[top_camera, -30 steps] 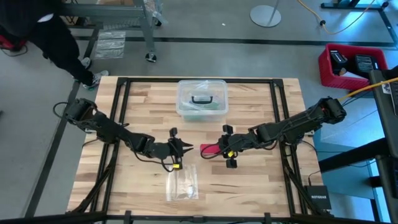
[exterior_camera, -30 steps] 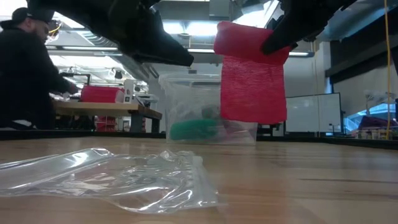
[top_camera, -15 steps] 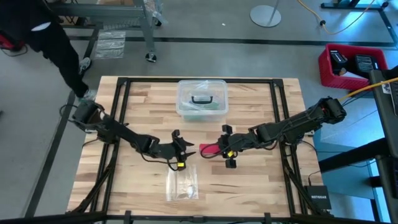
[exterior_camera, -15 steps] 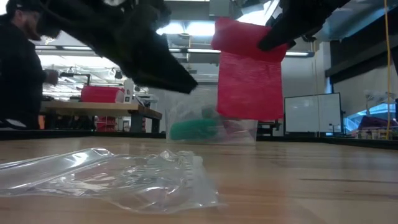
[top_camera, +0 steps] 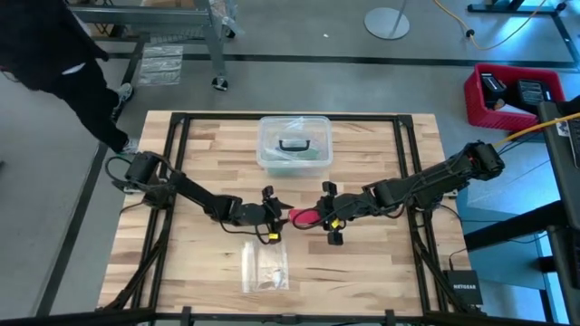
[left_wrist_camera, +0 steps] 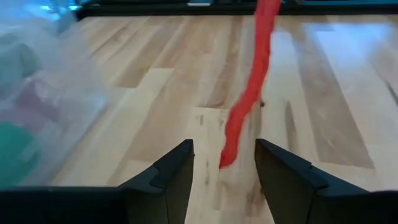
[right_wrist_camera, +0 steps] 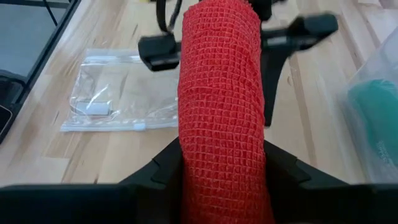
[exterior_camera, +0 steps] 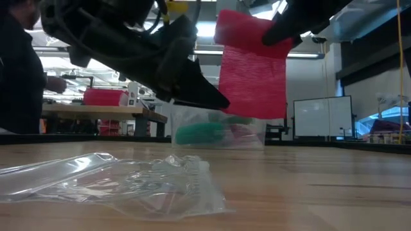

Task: Roll bandage
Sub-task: Roll the red bandage

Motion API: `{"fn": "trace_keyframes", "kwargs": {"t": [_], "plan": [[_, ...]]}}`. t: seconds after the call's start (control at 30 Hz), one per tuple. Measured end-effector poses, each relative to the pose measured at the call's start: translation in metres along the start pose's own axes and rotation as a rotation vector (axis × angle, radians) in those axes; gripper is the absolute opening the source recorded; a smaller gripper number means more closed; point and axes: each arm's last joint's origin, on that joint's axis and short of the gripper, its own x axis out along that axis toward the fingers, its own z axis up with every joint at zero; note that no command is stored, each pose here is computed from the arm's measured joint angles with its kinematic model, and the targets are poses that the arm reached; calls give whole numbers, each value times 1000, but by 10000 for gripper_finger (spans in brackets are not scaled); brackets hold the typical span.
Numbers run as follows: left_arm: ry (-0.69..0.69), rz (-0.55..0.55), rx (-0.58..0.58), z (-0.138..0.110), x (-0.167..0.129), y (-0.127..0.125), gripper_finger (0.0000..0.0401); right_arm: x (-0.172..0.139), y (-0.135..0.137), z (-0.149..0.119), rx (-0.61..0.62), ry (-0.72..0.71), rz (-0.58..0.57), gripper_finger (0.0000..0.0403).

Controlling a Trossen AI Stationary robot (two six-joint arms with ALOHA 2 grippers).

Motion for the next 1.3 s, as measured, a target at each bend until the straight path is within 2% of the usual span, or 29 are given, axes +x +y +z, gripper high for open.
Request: {"fn": "trace_keyframes", "kwargs": {"t": [0.17,0.33,0.47,0.6,0.67,0.87,1.07,1.3], "plan": [[-8,-72,51,5,5,-2,151,0,0,0,0,-1,5,147],[-61,-80,71,11,5,-4,125,0,0,0,0,-4,6,147],[-35,-81,71,9,5,-3,84,0,0,1,0,-4,6,147],[-11,-130,26,7,5,-4,21,0,0,0,0,-3,6,147],[-4,-161,-17,7,4,-6,7,0,0,0,0,-1,5,147],[73,-255,-149,1,0,-15,4,3,-1,-8,40,63,-7,147],[156,-270,-194,-8,-7,-26,2,18,-2,-35,60,170,-30,147],[159,-265,-237,-8,-7,-27,2,45,0,-48,106,169,-43,147]]}}
